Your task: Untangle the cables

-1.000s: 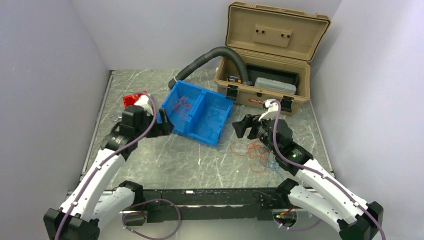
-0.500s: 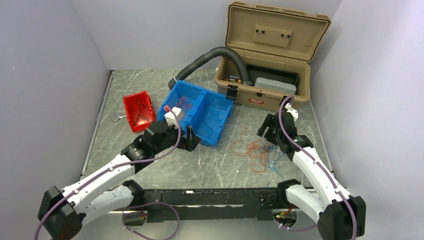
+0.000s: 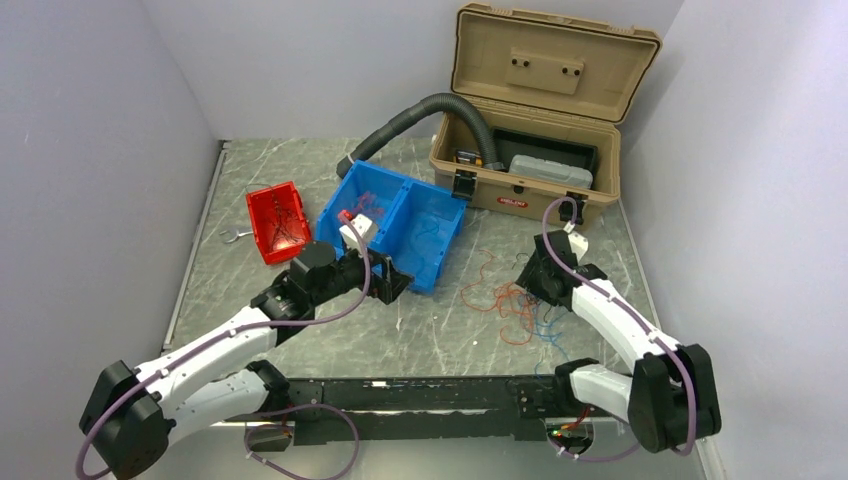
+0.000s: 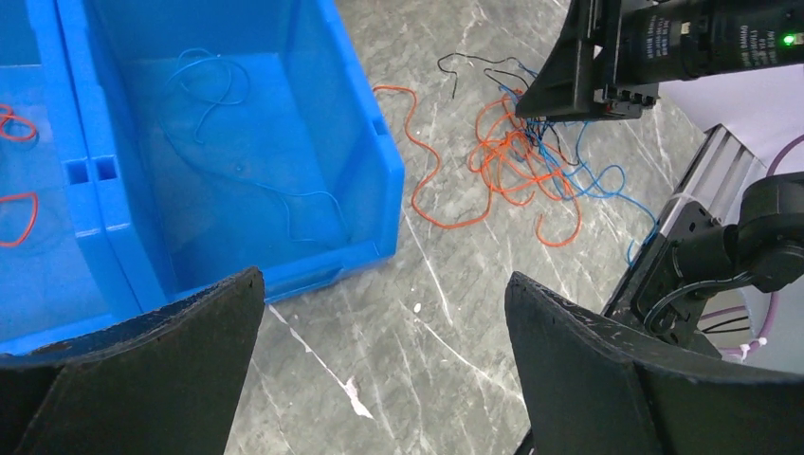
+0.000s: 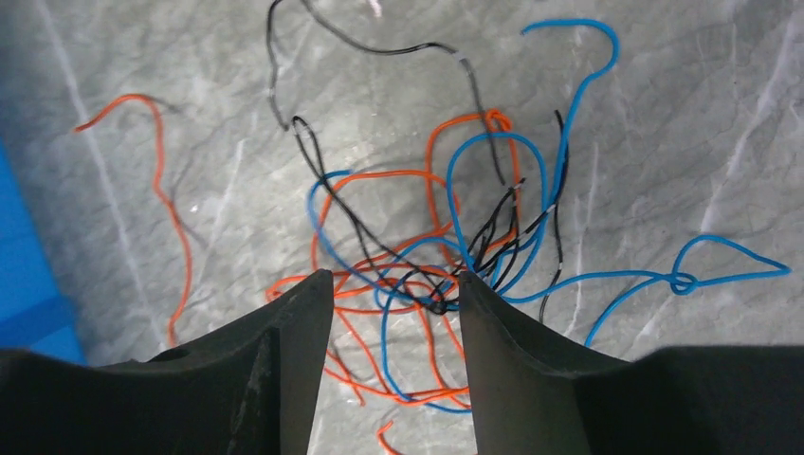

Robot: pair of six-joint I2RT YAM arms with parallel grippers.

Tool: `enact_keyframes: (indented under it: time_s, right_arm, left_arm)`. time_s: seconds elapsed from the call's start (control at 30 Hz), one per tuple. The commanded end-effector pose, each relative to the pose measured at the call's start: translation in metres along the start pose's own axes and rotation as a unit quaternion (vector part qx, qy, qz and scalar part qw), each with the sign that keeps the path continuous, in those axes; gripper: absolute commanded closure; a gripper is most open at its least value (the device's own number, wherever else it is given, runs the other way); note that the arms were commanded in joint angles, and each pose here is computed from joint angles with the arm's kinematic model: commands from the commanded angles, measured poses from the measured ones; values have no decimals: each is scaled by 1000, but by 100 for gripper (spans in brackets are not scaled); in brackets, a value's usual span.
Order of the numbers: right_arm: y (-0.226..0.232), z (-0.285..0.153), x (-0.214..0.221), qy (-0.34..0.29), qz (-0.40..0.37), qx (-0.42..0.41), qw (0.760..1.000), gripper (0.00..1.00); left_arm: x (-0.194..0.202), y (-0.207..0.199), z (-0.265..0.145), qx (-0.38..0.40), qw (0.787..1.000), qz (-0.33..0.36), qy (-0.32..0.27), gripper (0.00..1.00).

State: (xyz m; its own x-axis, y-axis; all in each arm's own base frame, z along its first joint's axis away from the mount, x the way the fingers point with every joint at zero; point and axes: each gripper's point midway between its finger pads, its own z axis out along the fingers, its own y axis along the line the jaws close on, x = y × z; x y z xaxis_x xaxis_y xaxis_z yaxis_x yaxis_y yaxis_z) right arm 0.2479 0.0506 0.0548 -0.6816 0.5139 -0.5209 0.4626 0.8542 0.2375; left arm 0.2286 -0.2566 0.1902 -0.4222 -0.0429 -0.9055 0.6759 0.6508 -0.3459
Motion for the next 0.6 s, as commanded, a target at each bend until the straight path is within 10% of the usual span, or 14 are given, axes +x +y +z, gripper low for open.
enact_keyframes:
  time_s: [0.0,0.17,0.57]
  right_arm:
    - [-5,14,-12,-33,7,25,999,57]
    - [17,7,-13,-25,-25,-18,999,100]
    - [42,-81,-64,-95,-34,-92,991,100]
  left_arm:
    - [-16,-17,7,44,999,24,-22,1]
    - [-13,-28,19,76,997,29,4,1]
    - [2,-92,109,169,982,43,74,1]
